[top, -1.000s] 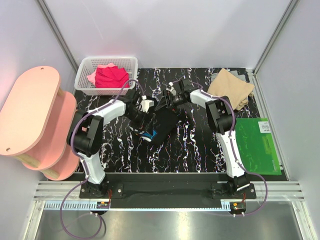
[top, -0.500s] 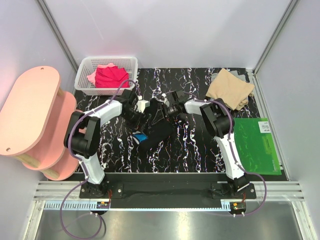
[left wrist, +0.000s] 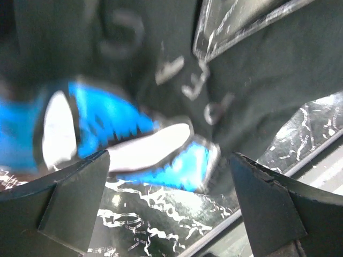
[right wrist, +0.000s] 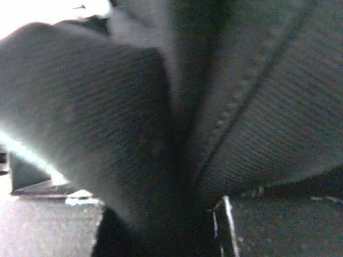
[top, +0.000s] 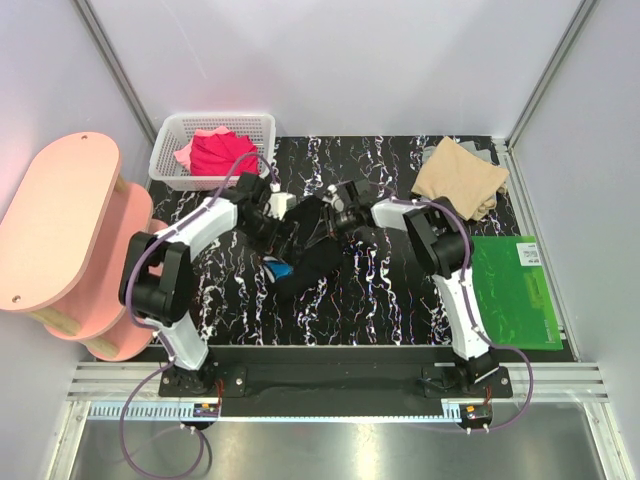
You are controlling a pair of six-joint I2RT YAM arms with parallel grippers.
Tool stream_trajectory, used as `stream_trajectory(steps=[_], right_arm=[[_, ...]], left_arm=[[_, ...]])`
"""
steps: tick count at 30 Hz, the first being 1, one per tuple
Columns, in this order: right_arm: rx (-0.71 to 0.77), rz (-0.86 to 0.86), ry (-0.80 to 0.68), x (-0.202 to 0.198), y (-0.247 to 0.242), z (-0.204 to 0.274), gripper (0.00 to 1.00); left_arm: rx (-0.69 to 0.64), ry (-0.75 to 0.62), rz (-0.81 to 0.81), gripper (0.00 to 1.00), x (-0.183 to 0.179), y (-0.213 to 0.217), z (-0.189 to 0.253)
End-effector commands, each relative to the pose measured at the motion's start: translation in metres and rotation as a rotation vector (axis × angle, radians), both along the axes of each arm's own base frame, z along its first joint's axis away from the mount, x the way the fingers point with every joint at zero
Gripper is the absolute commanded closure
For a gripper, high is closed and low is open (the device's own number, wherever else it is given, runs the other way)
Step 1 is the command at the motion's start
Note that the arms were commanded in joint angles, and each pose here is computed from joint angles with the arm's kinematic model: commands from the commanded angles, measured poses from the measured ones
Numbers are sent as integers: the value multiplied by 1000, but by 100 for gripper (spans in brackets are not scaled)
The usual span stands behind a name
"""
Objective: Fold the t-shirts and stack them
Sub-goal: Put the neatly folded tshirt into the corner of the board with the right arm
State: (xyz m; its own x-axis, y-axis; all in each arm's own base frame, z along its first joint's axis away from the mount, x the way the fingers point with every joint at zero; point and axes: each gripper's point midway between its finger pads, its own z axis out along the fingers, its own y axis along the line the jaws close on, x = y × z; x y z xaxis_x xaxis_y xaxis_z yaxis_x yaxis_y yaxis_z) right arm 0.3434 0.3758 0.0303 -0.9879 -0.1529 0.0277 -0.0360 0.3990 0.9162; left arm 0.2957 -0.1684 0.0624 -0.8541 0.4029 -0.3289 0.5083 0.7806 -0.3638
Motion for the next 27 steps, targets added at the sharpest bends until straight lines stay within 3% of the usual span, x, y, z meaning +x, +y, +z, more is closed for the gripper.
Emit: stream_trajectory(steps=[1, 6, 9, 17, 27], right_arm=[[92, -175, -174, 69, -40, 109, 100], [138, -372, -264, 130, -120, 173, 100], [155, -474, -301, 157, -167, 201, 100], [168, -661, -344, 194, -267, 233, 100], [126, -866, -318, 203, -374, 218, 100]], left_arm=[[-23, -192, 21, 1, 31, 12, 68], [54, -372, 80, 1, 51, 53, 130], [54, -393, 148, 1, 54, 82, 148], [67, -355, 176, 1, 28, 103, 132], [44, -331, 172, 1, 17, 104, 124]])
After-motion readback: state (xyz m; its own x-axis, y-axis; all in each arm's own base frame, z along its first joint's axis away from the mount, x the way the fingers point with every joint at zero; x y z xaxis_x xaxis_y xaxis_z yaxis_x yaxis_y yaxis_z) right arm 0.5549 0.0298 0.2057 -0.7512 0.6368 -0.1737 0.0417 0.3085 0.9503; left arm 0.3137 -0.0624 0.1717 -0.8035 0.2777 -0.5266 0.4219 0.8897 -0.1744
